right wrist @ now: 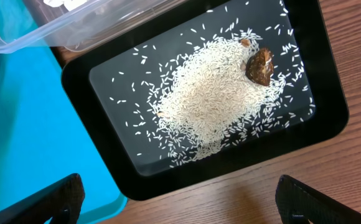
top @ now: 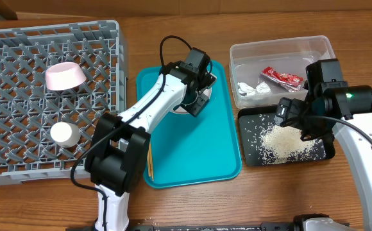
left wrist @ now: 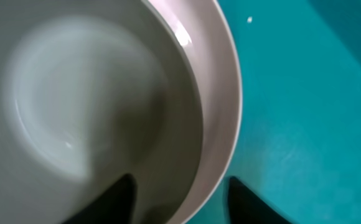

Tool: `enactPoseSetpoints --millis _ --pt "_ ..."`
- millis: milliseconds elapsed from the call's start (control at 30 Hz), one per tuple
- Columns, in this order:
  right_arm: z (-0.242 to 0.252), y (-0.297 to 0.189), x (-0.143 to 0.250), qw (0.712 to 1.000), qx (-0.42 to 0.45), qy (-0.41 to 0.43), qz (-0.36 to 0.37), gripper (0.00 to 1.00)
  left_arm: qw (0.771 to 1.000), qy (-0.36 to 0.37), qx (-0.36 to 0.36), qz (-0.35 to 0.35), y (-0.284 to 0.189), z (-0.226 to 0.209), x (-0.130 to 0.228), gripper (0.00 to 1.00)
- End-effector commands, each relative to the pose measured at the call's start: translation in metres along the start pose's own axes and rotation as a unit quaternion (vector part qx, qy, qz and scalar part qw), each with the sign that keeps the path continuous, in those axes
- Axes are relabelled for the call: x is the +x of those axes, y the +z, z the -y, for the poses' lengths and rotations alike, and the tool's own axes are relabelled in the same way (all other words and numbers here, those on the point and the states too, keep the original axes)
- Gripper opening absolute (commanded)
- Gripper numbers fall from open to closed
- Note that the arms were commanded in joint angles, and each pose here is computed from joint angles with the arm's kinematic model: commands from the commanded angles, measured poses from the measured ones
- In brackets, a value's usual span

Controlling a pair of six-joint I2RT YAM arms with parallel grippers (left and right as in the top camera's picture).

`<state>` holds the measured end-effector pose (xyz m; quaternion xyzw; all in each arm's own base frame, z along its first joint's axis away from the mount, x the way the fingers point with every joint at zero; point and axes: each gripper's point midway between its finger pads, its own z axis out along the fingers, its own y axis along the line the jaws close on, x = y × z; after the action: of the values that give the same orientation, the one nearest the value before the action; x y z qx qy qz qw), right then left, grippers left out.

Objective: Sort waste into correct bins and load items into the dishwasher
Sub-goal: 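Grasp the rim of the grey bowl on the white plate with left gripper, then carry the grey bowl to the dish rack with the left gripper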

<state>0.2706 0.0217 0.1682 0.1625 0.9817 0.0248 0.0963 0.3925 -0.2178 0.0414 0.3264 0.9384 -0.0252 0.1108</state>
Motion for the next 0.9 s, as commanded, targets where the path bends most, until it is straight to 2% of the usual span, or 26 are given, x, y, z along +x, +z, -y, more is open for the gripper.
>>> enactPoseSetpoints --millis 0,33,100,367,567,633,867 --pt "0.002 -0.005 -0.002 1.0 0.004 0.005 0.01 1.0 1.0 -0.012 -0.012 0.0 -0.001 -0.006 -0.001 0.24" --pt "0.002 -0.005 -0.002 1.0 0.004 0.005 0.009 1.0 1.0 -0.018 -0.013 0.006 -0.004 -0.006 -0.004 0.14" --pt "0.002 -0.005 -0.002 1.0 0.004 0.005 0.009 1.0 0.999 -0.028 -0.015 0.018 -0.013 -0.008 -0.011 0.04" --pt "0.003 -0.004 0.001 1.0 0.007 0.004 0.003 1.0 0.996 -0.048 -0.022 0.073 -0.081 -0.014 -0.044 0.04" --pt "0.003 -0.004 0.001 1.0 0.006 0.004 0.004 1.0 0.982 -0.119 -0.024 0.142 -0.15 -0.044 -0.057 0.04" --pt "0.003 -0.004 0.001 1.0 0.006 0.004 0.004 1.0 0.973 -0.146 0.018 0.18 -0.179 -0.062 -0.054 0.04" --pt "0.003 -0.004 0.001 1.0 0.006 0.004 0.004 1.0 0.933 -0.199 0.164 0.253 -0.214 -0.124 -0.031 0.04"
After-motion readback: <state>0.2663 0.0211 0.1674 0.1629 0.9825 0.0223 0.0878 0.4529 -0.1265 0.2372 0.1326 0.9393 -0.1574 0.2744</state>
